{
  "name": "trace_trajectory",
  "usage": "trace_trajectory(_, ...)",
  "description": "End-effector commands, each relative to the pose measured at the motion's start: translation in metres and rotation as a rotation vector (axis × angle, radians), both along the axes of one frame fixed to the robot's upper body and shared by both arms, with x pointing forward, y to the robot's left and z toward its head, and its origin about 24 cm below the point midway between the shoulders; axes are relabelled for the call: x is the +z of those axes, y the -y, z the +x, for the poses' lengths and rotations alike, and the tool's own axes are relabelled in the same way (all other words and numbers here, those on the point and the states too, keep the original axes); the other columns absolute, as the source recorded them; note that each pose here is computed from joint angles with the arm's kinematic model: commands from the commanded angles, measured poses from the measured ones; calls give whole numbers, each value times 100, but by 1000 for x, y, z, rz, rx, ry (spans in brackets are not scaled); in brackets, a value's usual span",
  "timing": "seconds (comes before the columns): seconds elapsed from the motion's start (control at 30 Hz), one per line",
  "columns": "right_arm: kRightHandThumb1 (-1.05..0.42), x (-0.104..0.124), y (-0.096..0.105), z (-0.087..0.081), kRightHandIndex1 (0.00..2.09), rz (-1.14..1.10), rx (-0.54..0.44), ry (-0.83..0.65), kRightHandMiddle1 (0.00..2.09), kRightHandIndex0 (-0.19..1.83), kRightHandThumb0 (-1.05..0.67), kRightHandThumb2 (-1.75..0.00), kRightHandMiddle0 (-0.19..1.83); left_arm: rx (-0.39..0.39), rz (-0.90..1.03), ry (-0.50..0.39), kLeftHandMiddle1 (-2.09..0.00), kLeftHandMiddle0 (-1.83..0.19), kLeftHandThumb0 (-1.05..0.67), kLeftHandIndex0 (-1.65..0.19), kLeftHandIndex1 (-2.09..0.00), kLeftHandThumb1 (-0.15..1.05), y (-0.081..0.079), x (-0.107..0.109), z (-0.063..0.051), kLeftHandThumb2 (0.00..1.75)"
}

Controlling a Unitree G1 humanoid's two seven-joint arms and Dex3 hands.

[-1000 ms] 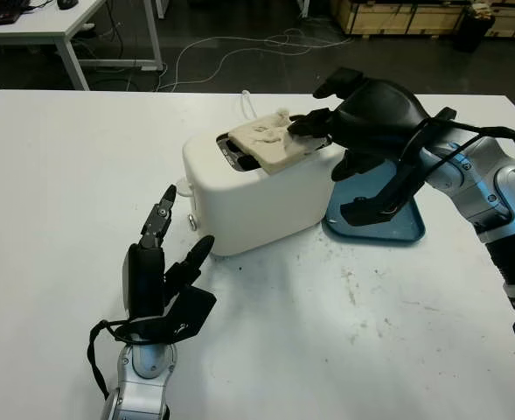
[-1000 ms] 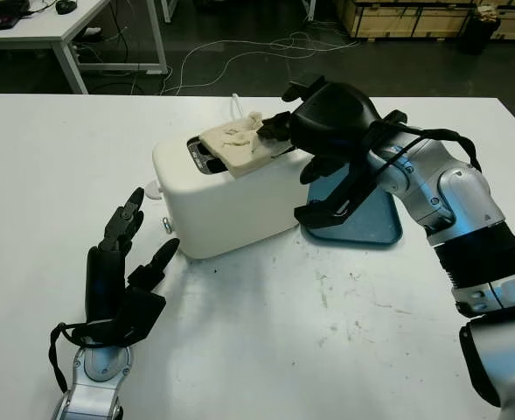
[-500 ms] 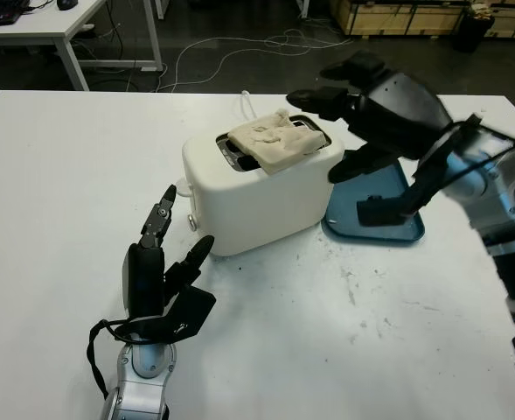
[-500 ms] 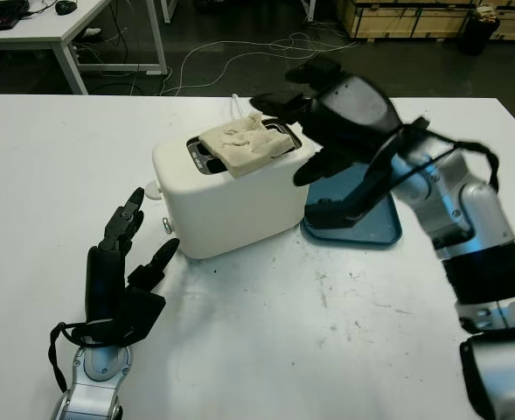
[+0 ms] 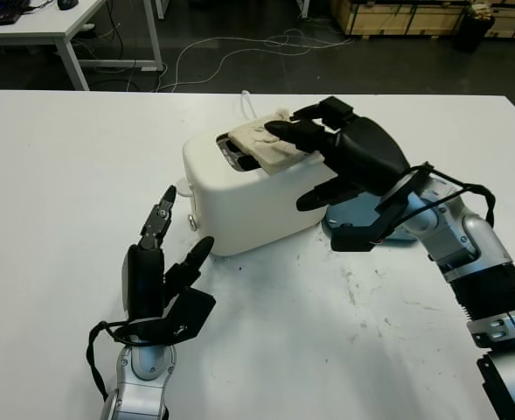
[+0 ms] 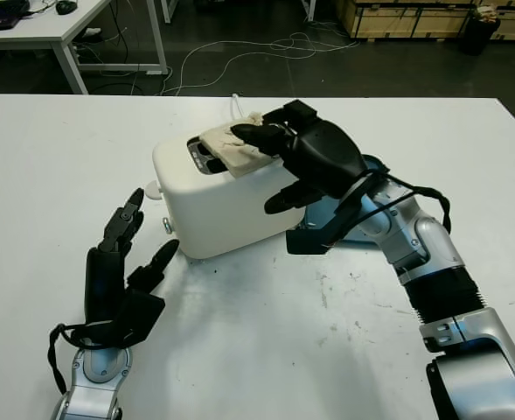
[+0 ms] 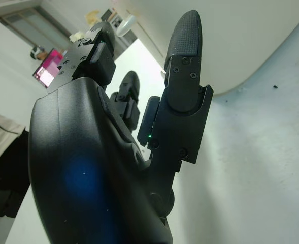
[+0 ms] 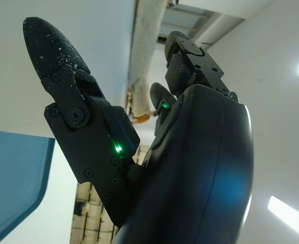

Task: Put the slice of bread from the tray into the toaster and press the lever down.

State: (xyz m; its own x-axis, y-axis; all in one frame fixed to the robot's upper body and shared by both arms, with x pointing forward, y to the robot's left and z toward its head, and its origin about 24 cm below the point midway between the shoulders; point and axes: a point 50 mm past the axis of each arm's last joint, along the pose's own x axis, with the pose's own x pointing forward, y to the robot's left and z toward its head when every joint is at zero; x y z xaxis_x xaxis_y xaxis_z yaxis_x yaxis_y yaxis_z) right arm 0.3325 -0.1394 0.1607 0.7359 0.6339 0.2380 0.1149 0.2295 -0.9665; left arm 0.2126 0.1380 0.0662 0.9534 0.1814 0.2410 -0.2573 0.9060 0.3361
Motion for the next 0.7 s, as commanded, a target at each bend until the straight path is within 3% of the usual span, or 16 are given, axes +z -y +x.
trace_trajectory(0.0,-72,-1,-2,2,78,2,-12,25,4,4,-84,0,40,-10,6,17,-8,-44,-65,-36,0,92,0,2,-1,24)
trace_trajectory(0.4,-77,0,-5,6,84,-5,-22,120,7,11,-83,-1,47,-18,-10,6,-8,-42,-67,-34,0,92,2,0,-1,25)
trace_trajectory(0.53,-80,1,-7,4,89,52,0,197,14,32,-64,-1,61,-12,-13,5,-9,-43,-67,-35,0,92,2,0,-1,24)
trace_trajectory(0.67,-86,2,-7,2,101,128,53,272,31,79,-40,-1,96,-10,-17,1,-10,-42,-68,-35,0,92,3,0,-2,24)
